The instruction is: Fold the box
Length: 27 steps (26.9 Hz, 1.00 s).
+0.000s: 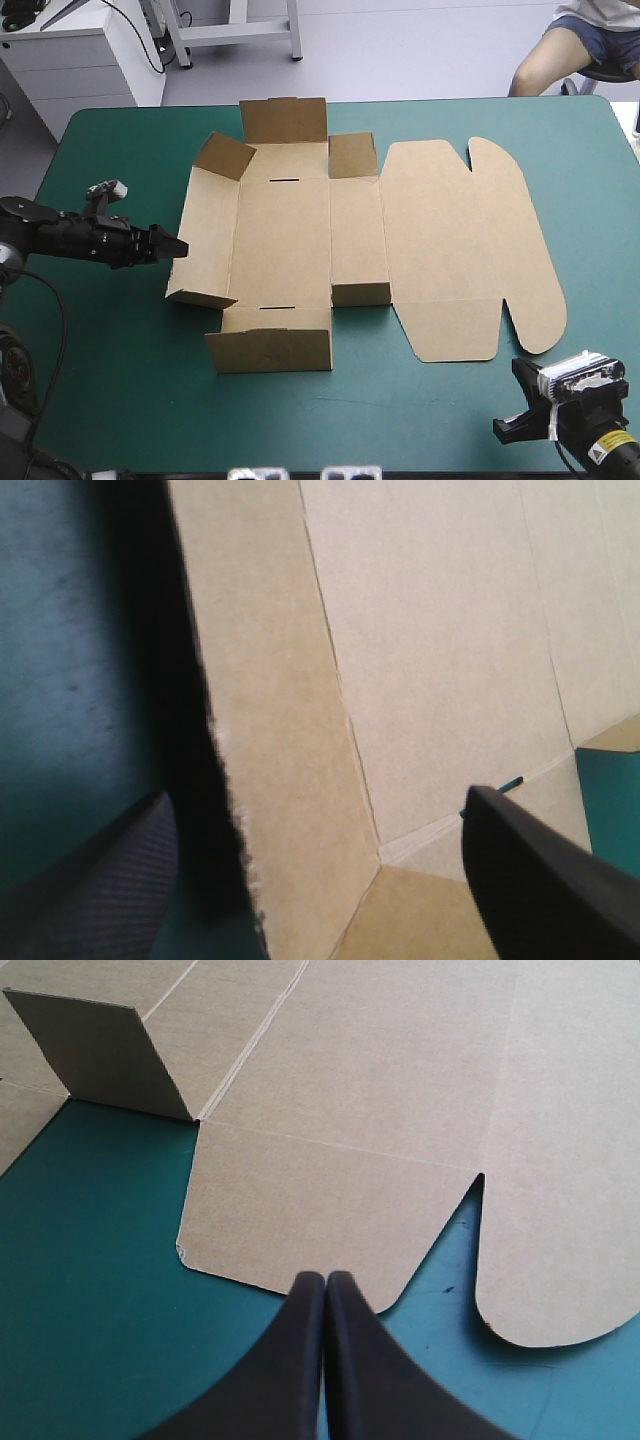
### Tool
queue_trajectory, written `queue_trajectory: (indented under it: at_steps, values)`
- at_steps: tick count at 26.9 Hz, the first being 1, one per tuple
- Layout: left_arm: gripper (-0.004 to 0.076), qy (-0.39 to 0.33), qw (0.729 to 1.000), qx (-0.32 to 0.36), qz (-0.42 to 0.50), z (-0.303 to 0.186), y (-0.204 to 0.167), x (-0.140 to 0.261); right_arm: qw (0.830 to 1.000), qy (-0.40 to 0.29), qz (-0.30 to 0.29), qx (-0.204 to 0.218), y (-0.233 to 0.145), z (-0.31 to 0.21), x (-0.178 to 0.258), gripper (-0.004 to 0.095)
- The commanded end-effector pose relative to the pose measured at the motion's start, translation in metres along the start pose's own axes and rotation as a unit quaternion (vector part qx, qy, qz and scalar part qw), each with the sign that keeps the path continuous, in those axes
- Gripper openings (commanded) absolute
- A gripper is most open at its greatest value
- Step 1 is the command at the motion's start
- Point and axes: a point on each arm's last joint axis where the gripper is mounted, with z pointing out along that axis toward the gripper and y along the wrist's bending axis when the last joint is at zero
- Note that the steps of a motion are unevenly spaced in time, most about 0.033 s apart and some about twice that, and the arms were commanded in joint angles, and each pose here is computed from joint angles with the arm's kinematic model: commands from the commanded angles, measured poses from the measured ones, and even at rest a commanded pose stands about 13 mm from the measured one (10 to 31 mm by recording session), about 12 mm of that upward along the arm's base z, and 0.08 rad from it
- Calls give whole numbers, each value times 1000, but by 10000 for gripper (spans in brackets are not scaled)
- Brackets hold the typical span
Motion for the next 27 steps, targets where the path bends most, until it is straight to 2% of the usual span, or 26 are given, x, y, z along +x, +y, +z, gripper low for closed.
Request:
queue_trajectory:
  at_steps: [1,5,13,24,26,27]
  values:
    - [582,-23,999,10,27,-4,-21,-9,999,-44,-3,2,0,-4,-15,-20]
    - [582,-8,1000,4,-11,6,-15,-6,999,-44,-3,2,0,-4,-15,-20]
    - [581,36,996,37,-79,32,4,-2,999,-44,-3,2,0,-4,-15,-20]
    - [578,48,993,72,-76,58,-13,-7,999,-44,-3,2,0,-4,-15,-20]
    - [489,51,992,73,-93,58,-13,-7,999,-44,-3,2,0,-4,-15,-20]
    - [337,57,985,64,-148,58,-12,-6,999,-44,-3,2,0,-4,-15,-20]
